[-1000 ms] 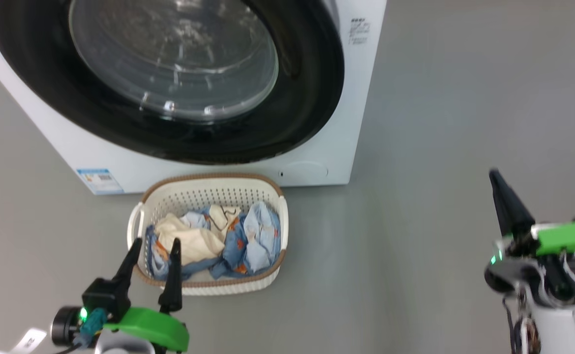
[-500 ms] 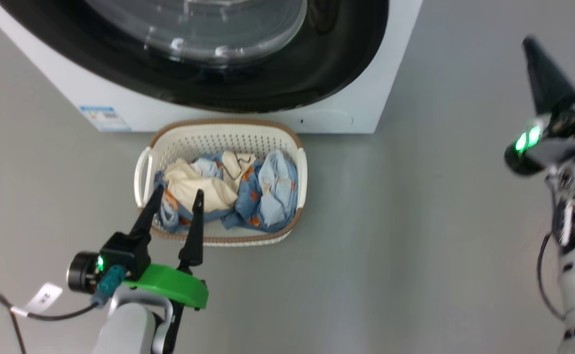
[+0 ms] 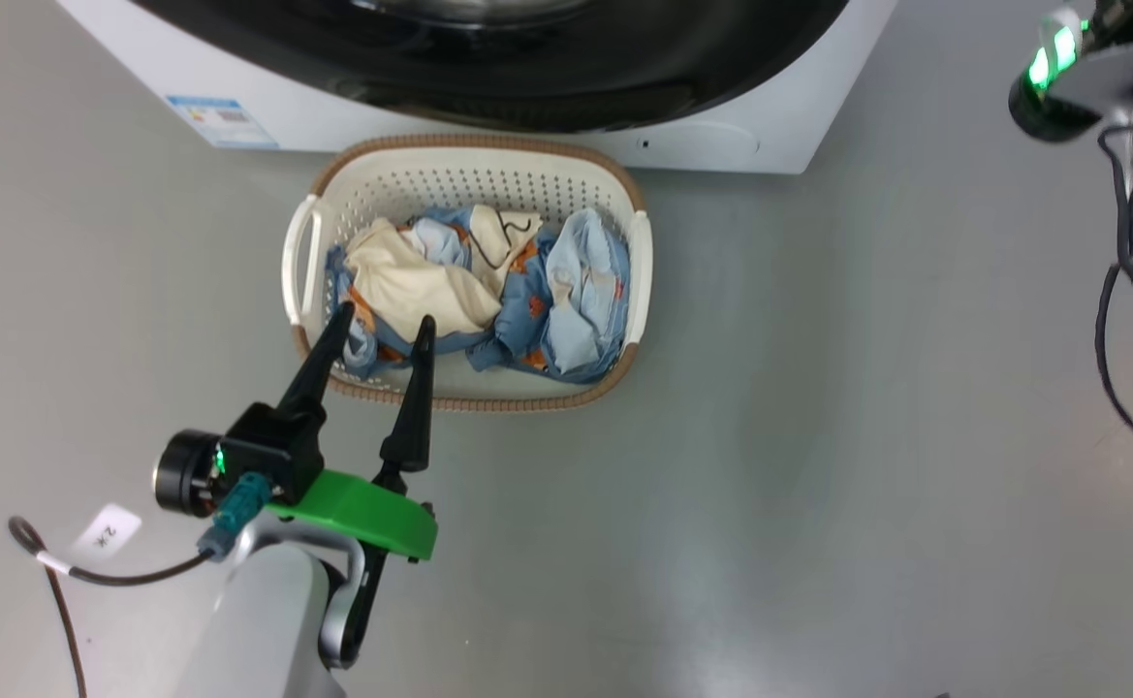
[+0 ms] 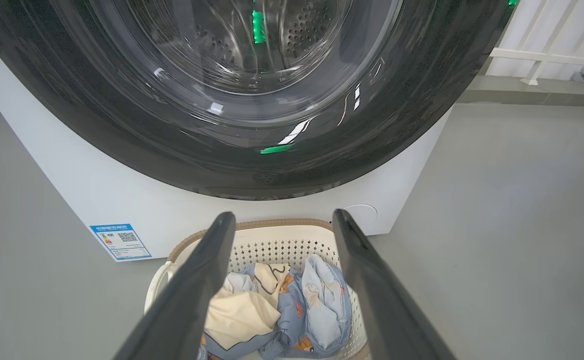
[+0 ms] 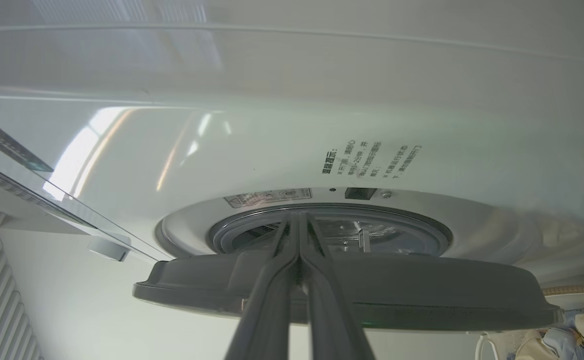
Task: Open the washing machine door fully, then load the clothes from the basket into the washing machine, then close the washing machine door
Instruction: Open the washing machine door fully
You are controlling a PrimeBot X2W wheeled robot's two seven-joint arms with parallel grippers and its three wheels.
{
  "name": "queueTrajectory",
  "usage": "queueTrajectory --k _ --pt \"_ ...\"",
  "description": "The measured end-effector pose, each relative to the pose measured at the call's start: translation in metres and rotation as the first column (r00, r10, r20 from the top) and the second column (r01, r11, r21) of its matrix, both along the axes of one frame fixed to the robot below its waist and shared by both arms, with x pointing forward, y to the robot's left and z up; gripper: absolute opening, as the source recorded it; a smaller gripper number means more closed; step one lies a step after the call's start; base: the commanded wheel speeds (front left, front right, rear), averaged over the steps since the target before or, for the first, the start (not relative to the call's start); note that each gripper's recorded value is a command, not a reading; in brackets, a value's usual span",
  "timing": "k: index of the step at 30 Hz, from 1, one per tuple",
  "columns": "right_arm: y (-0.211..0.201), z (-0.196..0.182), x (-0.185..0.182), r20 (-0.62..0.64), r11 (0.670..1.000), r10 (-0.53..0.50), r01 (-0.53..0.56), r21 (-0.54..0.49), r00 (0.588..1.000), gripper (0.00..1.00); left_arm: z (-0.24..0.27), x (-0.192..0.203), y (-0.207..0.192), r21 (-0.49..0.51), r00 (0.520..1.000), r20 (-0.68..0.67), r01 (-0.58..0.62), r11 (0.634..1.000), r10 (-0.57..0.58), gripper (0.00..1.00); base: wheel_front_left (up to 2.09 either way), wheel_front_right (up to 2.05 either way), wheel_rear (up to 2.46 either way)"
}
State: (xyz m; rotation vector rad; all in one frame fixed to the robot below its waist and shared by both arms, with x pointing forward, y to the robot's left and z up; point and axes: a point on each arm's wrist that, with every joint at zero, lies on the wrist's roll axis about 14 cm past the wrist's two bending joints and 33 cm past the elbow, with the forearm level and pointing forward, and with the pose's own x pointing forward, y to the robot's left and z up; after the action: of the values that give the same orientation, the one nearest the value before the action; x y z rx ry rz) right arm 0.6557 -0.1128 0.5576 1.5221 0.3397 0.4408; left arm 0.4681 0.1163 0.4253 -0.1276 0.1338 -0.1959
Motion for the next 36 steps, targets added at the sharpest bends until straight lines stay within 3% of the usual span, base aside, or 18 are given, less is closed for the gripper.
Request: queueTrajectory --k 16,36 --pt "0.054 -0.022 0.03 -0.049 0.973 0.174 -0.18 -0.147 0.983 0.0 -0.018 0.012 0.002 0.001 1.0 -0.03 -0.004 1.0 0.004 1.0 0.0 0.0 0.0" --pt "0.069 -0.02 0.007 -0.045 0.928 0.313 -0.315 -0.199 0.949 0.0 -0.007 0.013 0.0 -0.005 1.0 -0.007 -0.006 1.0 0.006 1.0 0.0 0.0 0.0"
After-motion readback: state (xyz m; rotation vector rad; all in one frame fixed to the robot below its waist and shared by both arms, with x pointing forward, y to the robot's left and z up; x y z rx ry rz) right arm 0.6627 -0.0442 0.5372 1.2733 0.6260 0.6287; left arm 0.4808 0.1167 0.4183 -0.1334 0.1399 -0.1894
